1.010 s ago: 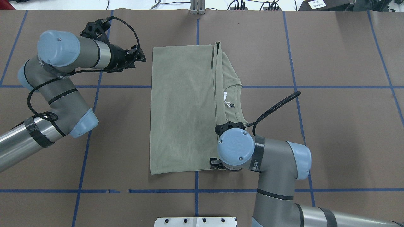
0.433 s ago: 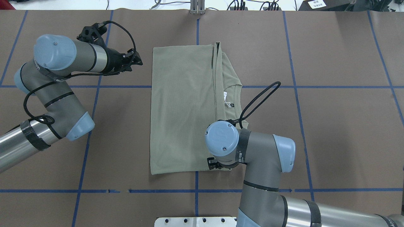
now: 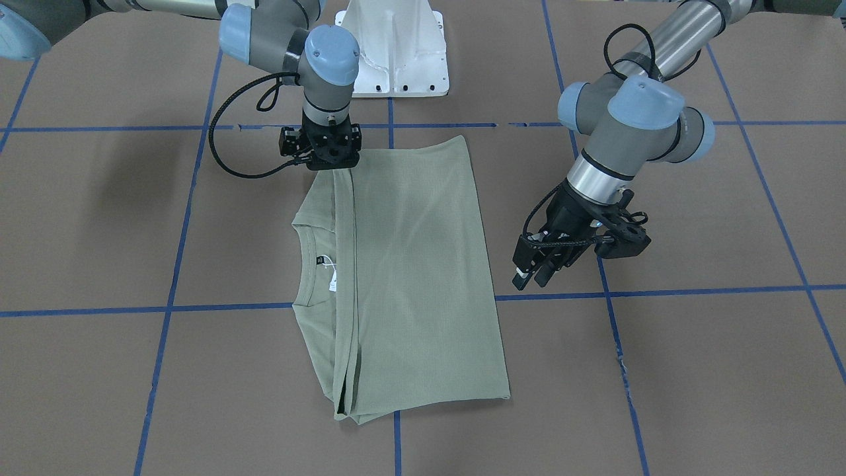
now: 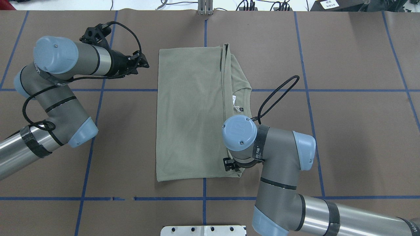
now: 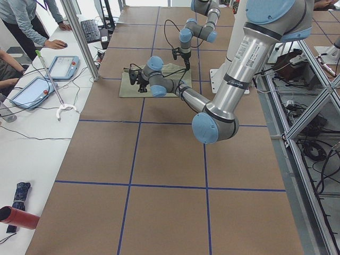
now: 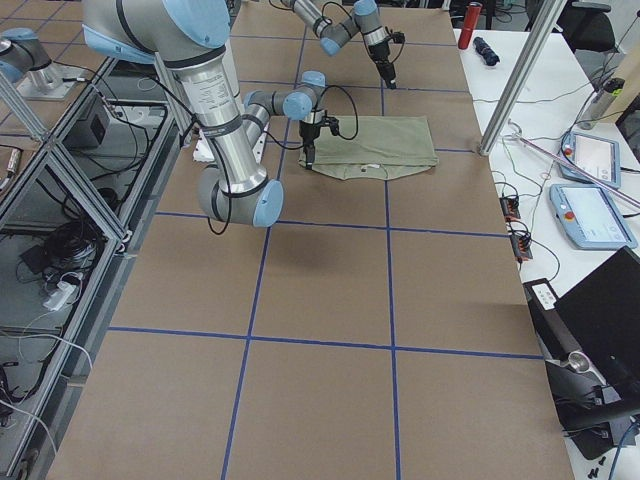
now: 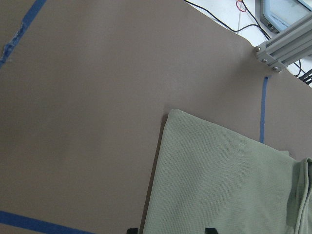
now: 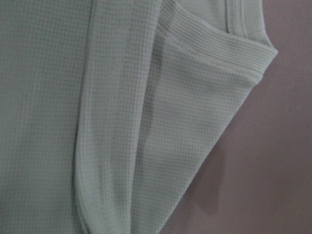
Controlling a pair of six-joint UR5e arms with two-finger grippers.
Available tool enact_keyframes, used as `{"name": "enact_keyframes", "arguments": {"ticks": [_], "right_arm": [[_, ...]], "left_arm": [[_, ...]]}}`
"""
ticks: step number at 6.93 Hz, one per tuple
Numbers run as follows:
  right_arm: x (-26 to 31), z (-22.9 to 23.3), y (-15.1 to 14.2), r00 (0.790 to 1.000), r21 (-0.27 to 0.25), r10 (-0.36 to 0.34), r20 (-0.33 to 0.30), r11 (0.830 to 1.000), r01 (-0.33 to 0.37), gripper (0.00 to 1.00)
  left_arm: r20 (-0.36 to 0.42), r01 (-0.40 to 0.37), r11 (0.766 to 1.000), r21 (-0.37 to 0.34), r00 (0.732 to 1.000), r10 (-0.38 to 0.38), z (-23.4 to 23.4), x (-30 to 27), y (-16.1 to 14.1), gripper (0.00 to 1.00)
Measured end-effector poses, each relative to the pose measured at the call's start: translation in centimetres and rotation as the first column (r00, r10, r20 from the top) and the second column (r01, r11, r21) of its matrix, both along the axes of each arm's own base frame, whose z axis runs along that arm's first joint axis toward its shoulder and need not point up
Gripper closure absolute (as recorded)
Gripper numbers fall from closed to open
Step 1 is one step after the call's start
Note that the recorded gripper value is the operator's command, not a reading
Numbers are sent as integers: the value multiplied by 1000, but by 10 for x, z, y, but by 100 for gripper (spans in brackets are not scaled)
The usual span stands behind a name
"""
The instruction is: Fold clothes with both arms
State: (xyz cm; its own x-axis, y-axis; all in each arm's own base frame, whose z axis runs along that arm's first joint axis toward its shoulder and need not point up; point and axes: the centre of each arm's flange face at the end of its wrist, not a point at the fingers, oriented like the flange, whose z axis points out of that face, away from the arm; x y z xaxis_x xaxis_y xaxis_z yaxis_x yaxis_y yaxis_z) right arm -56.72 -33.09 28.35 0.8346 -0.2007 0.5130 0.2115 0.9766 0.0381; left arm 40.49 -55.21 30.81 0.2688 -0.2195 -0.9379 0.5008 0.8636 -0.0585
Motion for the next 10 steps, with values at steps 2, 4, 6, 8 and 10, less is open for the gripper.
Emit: {"name": "enact_keyframes", "arguments": {"ticks": [2, 4, 6, 8, 10], "right_arm": [[36, 32, -1, 1000, 9, -24, -18, 1000, 24, 0], [79, 58, 15, 999, 11, -36, -29, 999, 36, 0], [72, 37, 2, 1000, 22, -13, -1, 1000, 13, 0], [67, 8, -39, 998, 44, 49, 45, 998, -51, 0], [36, -10, -96, 992, 60, 98, 76, 993, -102, 0]], "left_arm": [[-11, -1, 1000, 11, 1000, 1, -7, -4, 4, 45], [-24, 1, 1000, 24, 1000, -1, -18, -10, 9, 45], [-31, 3, 1000, 31, 1000, -2, -22, -13, 10, 45], [-31, 5, 999, 31, 1000, -4, -21, -16, 13, 45], [-27, 3, 1000, 29, 1000, -3, -13, -24, 21, 45]]}}
